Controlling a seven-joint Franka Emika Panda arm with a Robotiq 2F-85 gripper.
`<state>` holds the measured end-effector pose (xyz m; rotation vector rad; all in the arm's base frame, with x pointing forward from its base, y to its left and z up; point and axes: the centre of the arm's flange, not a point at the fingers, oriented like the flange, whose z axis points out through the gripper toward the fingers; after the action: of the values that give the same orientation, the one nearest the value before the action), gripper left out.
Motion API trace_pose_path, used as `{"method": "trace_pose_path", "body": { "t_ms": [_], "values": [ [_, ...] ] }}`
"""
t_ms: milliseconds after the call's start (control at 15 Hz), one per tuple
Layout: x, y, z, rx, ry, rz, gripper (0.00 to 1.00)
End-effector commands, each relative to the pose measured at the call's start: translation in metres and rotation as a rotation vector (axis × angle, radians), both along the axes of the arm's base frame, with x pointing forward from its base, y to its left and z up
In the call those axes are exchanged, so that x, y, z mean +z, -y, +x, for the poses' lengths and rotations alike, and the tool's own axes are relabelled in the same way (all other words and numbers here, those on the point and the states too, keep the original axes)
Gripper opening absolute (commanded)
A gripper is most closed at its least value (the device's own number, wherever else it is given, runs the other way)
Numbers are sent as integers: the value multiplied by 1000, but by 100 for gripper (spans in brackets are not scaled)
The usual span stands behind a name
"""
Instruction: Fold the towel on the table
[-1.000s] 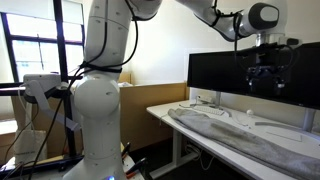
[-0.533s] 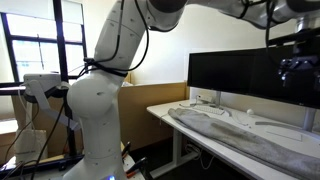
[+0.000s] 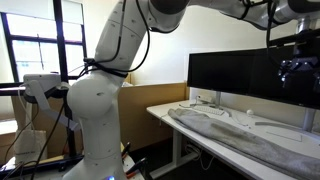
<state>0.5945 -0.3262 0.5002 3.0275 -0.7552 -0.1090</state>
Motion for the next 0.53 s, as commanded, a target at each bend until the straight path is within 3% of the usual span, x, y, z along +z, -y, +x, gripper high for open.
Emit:
{"method": "trace_pose_path", "body": {
  "t_ms": [0,467],
  "values": [
    [-28,14,-7,-38,-23,12,100],
    [-107,47,-3,-69,-51,72,100]
  ]
}}
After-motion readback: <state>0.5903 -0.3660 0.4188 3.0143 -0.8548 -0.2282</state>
